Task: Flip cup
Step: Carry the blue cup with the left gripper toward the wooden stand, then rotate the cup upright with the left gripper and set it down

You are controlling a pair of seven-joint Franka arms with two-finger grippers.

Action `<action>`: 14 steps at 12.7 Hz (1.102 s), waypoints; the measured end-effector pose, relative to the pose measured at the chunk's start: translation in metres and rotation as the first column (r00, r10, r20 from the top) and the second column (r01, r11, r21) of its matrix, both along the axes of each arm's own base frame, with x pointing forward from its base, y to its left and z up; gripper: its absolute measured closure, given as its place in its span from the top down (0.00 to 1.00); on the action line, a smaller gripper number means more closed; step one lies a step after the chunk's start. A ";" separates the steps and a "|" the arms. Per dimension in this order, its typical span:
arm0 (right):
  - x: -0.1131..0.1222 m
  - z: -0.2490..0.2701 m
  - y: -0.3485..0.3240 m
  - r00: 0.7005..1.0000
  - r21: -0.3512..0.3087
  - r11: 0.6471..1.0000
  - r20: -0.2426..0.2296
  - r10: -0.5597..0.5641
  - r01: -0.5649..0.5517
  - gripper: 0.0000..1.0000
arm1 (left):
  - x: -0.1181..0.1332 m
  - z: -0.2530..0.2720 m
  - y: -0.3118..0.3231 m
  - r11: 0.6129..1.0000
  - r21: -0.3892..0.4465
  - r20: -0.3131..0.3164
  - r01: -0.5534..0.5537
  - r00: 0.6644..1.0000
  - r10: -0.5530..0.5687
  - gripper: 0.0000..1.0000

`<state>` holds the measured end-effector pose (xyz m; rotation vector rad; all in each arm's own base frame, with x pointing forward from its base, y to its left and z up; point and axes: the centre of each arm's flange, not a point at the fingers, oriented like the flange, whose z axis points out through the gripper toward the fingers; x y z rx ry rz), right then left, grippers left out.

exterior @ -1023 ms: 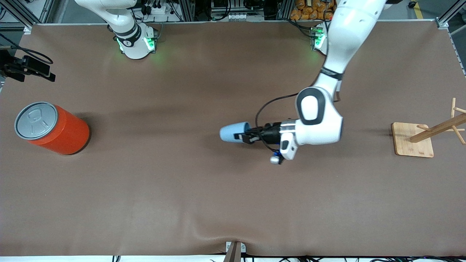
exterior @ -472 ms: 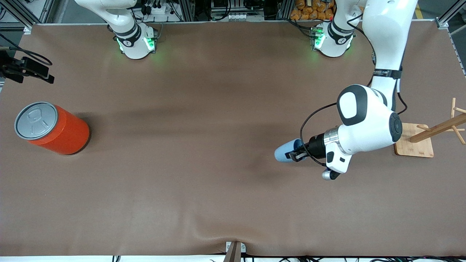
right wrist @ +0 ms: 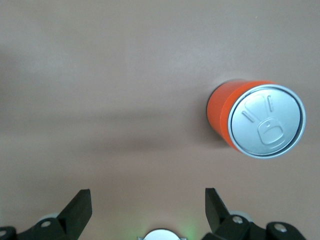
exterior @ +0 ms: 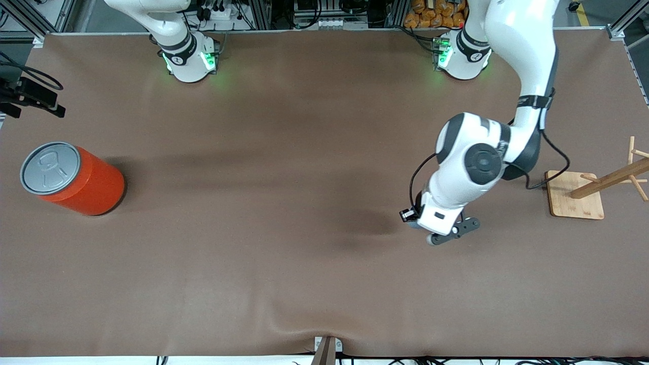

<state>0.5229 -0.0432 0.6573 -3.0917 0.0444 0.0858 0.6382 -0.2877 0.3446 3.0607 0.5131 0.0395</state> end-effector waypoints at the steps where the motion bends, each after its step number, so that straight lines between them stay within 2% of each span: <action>1: 0.002 0.000 -0.001 1.000 -0.006 1.000 0.009 -0.001 0.001 1.00 | -0.002 -0.014 0.002 0.997 0.074 0.004 0.023 1.000 -0.023 0.05; 3: 0.005 -0.004 -0.004 1.000 -0.017 1.000 0.006 -0.006 0.006 1.00 | -0.002 -0.049 0.020 0.982 0.183 -0.019 0.051 0.999 -0.048 0.05; 5: 0.008 -0.006 -0.014 1.000 -0.024 0.999 0.011 -0.022 0.022 1.00 | 0.004 -0.070 0.062 0.968 0.248 -0.042 0.040 0.999 -0.031 0.05; 10: 0.008 -0.001 -0.017 0.999 -0.024 0.999 0.022 -0.028 0.028 1.00 | 0.015 -0.087 0.117 0.970 0.244 -0.021 -0.008 1.000 0.013 0.05; 14: 0.009 -0.004 -0.015 1.000 -0.023 0.999 0.014 -0.024 0.024 1.00 | 0.016 -0.103 0.151 0.975 0.223 -0.001 0.007 1.000 -0.007 0.05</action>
